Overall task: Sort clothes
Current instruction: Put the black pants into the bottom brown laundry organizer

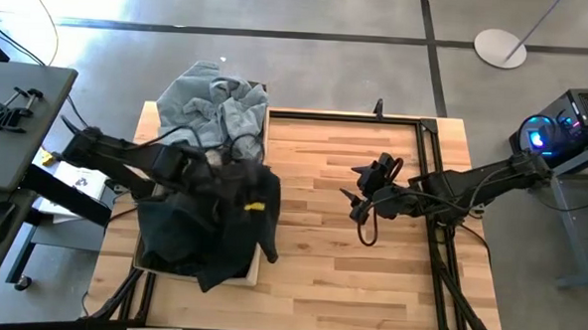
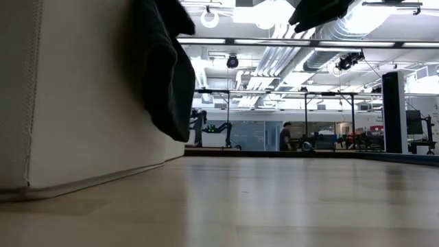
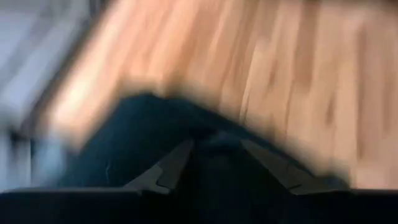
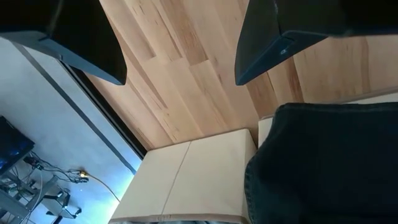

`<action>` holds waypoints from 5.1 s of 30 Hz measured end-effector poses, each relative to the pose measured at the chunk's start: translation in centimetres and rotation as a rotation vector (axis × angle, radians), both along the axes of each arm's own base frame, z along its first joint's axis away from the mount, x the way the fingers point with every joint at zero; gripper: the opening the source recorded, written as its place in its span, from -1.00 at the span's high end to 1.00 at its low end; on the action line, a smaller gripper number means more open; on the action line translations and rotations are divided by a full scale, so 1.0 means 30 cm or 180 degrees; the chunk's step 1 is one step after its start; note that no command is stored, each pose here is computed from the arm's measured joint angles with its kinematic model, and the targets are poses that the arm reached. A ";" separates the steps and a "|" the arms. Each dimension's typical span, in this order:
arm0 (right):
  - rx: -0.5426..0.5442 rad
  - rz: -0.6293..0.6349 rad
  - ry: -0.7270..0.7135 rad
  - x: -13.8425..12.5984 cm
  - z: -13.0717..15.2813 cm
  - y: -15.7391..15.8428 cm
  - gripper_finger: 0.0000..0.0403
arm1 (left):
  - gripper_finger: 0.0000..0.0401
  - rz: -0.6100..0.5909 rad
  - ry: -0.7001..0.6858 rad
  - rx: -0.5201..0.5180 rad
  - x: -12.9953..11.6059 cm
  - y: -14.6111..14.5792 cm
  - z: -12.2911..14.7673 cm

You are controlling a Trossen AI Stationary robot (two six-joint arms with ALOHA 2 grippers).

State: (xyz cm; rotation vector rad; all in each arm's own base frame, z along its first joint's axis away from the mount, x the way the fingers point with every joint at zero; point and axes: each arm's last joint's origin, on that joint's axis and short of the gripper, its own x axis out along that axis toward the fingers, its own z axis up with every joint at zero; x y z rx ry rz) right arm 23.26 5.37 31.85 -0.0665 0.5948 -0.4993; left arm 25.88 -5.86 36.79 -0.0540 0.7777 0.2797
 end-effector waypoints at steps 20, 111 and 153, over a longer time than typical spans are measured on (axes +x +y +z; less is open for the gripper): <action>0.0014 0.0041 0.0091 0.003 -0.011 0.002 -0.42 | 0.98 0.0231 0.1450 -0.0949 -0.153 -0.115 -0.431; 0.1255 0.1654 0.0162 0.576 -0.397 -0.161 0.98 | 0.32 -0.0922 -0.1837 -0.0508 -0.266 0.048 -0.071; 0.0796 0.0861 0.0226 0.707 -0.399 -0.093 0.38 | 0.35 0.0684 -0.0308 -0.0881 -0.191 0.006 -0.311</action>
